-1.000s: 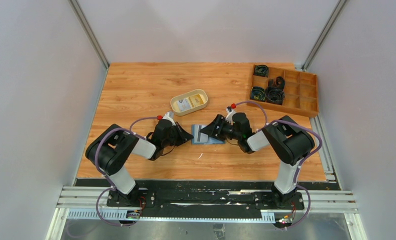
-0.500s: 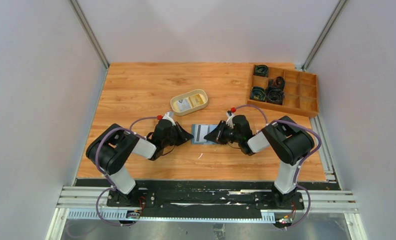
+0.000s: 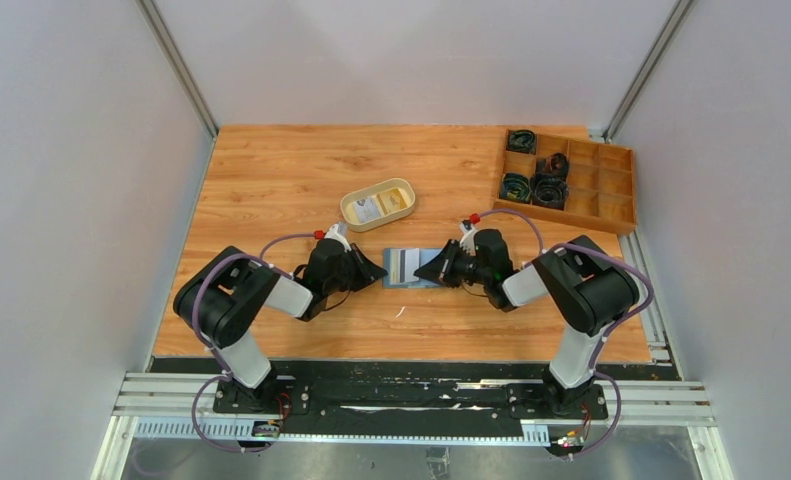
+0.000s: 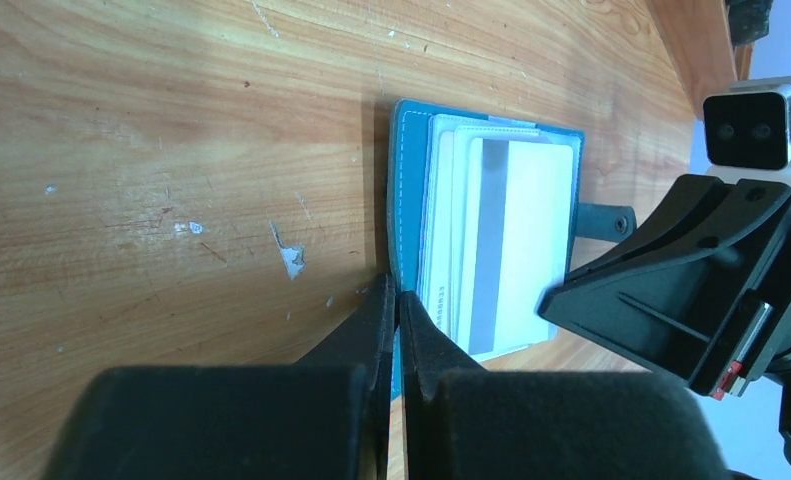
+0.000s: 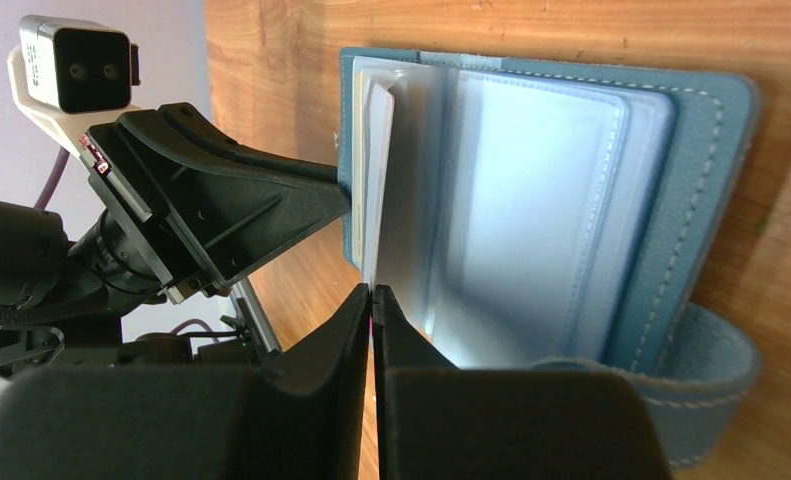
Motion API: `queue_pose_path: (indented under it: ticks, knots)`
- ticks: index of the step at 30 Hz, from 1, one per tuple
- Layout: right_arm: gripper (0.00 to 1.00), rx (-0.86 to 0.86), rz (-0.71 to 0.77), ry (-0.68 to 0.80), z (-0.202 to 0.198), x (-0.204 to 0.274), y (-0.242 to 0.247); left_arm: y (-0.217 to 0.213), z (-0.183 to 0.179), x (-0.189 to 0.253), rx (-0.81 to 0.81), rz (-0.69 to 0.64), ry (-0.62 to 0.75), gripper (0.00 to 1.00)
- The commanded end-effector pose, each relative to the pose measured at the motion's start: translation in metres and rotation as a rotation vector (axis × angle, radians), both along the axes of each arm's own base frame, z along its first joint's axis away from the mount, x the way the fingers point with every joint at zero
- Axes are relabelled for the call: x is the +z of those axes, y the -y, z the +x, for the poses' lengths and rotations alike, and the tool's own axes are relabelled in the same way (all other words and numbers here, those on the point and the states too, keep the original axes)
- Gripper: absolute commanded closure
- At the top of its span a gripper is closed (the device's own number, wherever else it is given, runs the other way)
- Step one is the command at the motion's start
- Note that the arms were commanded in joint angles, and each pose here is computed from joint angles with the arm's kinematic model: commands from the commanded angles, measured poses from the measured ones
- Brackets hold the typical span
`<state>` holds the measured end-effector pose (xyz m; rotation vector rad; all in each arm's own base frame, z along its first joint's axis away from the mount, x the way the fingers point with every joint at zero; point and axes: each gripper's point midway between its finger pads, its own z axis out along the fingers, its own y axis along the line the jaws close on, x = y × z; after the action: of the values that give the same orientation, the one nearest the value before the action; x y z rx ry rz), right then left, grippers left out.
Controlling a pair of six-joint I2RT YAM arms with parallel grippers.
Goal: Take the credit cards out of the card holder
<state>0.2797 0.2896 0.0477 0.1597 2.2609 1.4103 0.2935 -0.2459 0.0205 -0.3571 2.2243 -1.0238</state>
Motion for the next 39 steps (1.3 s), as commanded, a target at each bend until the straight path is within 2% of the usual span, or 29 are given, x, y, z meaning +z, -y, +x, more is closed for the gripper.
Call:
queue_pose_path:
  ticks: [1,11,13,17,25,31,39]
  knots:
    - [0.93,0.0,0.016,0.012,-0.002,0.006,0.01,-0.014,-0.016,-0.034,-0.004,0.105,-0.079,1.0]
    - [1.0,-0.01,-0.014,-0.006,-0.008,-0.004,0.029,-0.016,-0.016,-0.035,0.006,0.111,-0.079,1.0]
    - [0.94,0.0,-0.022,-0.003,-0.009,-0.005,0.029,-0.016,-0.017,-0.036,0.005,0.11,-0.082,1.0]
    - [0.71,0.017,-0.01,0.001,-0.002,-0.004,0.024,-0.014,-0.016,-0.037,0.002,0.105,-0.088,1.0]
    - [0.47,0.032,0.041,-0.004,0.017,-0.001,0.006,-0.014,-0.016,-0.037,-0.001,0.105,-0.088,1.0]
    - [0.43,0.023,0.037,-0.026,0.022,-0.009,0.003,-0.014,-0.016,-0.038,0.0,0.108,-0.091,1.0]
    - [0.46,0.056,0.102,-0.015,0.024,0.002,-0.012,-0.011,-0.016,-0.042,-0.01,0.107,-0.103,1.0]
